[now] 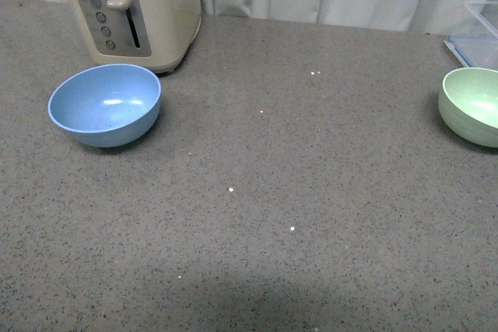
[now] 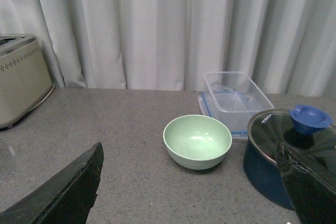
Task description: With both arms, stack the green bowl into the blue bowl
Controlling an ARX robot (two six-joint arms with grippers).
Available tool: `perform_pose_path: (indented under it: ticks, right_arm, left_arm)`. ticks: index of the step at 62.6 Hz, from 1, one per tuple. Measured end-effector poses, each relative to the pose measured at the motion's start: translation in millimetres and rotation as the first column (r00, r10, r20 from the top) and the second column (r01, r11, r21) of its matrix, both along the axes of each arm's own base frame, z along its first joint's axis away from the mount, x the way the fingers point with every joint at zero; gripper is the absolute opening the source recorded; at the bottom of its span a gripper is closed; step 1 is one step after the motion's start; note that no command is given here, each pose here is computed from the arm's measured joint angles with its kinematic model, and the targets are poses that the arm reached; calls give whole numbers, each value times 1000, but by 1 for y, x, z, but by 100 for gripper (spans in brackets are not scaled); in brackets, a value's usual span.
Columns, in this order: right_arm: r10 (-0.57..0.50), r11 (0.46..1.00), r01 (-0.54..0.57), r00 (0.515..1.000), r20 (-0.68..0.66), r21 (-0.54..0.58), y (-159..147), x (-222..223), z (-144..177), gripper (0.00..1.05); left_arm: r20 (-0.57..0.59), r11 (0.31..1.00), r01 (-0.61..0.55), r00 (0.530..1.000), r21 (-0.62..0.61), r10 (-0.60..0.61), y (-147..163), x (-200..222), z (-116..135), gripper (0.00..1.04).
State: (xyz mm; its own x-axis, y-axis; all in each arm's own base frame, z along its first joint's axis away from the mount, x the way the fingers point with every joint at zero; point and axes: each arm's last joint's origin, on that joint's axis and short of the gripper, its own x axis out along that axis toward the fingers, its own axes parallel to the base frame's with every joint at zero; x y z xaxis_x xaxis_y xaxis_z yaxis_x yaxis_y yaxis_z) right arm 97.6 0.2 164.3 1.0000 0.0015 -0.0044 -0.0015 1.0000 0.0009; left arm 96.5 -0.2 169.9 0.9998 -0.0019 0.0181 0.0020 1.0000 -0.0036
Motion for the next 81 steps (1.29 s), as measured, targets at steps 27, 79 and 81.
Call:
perform_pose_path:
  ticks: [27,79,81]
  right_arm:
    - [0,1000,0,1000,0,0,0,0,0,96]
    - [0,1000,0,1000,0,0,0,0,0,96]
    - [0,1000,0,1000,0,0,0,0,0,96]
  left_arm:
    - [0,1000,0,1000,0,0,0,0,0,98]
    - [0,1000,0,1000,0,0,0,0,0,98]
    - [0,1000,0,1000,0,0,0,0,0,98]
